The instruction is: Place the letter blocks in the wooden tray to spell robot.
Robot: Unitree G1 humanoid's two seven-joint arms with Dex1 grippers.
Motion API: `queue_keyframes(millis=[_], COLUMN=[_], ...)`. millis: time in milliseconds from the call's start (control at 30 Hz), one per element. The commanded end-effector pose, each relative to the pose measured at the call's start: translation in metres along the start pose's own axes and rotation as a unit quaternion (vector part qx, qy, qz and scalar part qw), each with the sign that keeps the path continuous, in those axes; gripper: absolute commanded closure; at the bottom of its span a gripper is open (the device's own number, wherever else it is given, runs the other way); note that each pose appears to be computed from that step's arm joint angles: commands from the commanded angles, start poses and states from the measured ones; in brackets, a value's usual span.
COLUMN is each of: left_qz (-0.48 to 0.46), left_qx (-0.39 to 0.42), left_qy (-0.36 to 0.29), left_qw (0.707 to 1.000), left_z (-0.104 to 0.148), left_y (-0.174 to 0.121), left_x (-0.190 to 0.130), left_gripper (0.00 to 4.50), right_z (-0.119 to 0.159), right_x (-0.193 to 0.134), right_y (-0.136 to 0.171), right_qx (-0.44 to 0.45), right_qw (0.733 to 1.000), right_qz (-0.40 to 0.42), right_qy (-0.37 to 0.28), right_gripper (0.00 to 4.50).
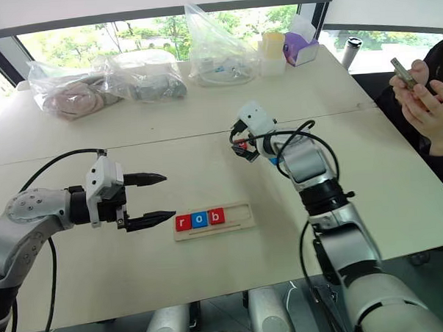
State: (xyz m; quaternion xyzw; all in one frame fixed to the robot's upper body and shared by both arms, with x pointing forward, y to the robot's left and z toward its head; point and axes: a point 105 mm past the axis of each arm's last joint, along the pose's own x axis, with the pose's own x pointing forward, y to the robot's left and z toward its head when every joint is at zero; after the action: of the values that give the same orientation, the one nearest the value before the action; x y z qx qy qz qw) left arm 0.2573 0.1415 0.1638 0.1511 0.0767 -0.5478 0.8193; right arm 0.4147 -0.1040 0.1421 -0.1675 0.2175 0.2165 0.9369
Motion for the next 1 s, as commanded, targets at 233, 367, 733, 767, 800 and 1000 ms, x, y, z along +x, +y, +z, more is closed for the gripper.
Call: queue_keyframes(millis=[233,367,733,767,800,1000], left_qz=[0.004,0.007,0.024,0.025,0.026,0.021], left_qx=[0.02,0.021,0.025,0.025,0.025,0.026], left_qy=[-0.009,-0.01,-0.01,-0.01,-0.011,-0.016], left_qw=[1.0,1.0,0.999,0.999,0.999,0.999], left_z=[0.008,0.009,0.01,0.01,0.01,0.011], left_y=[0.002,0.001,0.007,0.007,0.008,0.009], left_x=[-0.001,-0.003,-0.008,-0.007,-0.007,-0.002], left_gripper=[0.0,0.0,0.0,0.0,0.0,0.0], right_z=[0.016,0.011,0.009,0.009,0.01,0.013], right_x=[0.015,0.023,0.034,0.033,0.032,-0.004], right_y=[0.005,0.007,0.034,0.034,0.033,0.012], right_qx=[0.079,0.092,0.106,0.108,0.112,0.125], right_qw=[0.995,0.992,0.992,0.991,0.991,0.988], right_qz=[-0.063,-0.077,-0.054,-0.056,-0.057,-0.072], right_qy=[0.004,0.025,0.045,0.046,0.048,0.062], right_gripper=[0.03,0.03,2.94,3.37,3.36,3.36])
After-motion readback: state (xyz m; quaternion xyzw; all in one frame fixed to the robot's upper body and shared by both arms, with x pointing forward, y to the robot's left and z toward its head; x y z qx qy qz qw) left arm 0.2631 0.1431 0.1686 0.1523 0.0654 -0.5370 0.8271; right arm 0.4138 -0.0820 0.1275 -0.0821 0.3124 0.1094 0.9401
